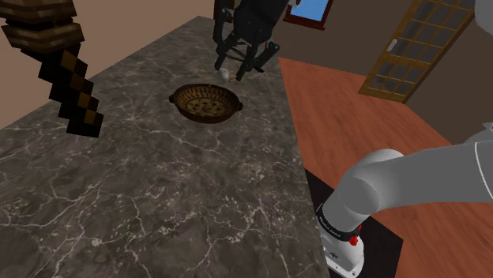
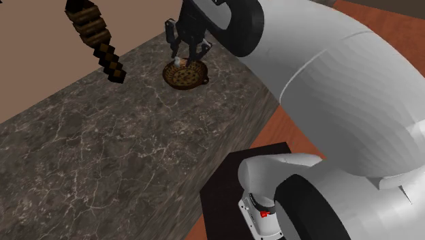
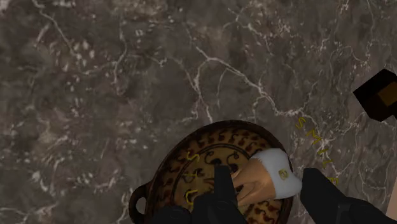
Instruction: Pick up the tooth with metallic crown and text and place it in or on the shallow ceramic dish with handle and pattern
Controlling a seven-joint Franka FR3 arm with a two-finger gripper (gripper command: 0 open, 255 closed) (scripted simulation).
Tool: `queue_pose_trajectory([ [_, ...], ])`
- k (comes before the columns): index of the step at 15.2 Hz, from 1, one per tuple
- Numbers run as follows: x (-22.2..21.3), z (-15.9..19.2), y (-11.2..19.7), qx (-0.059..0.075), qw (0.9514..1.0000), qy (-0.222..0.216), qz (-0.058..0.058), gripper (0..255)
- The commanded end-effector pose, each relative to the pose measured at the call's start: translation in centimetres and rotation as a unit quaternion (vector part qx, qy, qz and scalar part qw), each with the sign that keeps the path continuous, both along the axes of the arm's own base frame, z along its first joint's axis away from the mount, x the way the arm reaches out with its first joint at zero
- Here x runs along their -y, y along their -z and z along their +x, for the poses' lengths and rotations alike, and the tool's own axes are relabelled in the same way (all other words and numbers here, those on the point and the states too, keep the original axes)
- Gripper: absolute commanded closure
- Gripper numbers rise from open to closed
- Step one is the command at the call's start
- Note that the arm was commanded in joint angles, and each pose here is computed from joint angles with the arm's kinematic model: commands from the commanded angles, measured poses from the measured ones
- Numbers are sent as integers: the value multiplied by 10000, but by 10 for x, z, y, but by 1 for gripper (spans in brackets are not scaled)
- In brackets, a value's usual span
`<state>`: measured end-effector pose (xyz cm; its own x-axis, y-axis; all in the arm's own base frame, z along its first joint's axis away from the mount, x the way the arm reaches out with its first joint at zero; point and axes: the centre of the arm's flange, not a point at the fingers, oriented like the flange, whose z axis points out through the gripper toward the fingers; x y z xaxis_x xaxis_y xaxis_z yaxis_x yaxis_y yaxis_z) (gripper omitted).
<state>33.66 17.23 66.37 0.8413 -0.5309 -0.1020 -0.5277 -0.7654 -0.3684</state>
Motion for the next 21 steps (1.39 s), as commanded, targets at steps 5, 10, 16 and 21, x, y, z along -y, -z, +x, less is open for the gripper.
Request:
queue_pose_trajectory([
  [5,20,74,-3,3,10000,-1,1,255],
  [10,20,74,23,3,10000,-1,1,255],
  [16,20,74,55,3,10000,-1,1,255],
  [21,20,74,79,3,10000,-1,1,255],
])
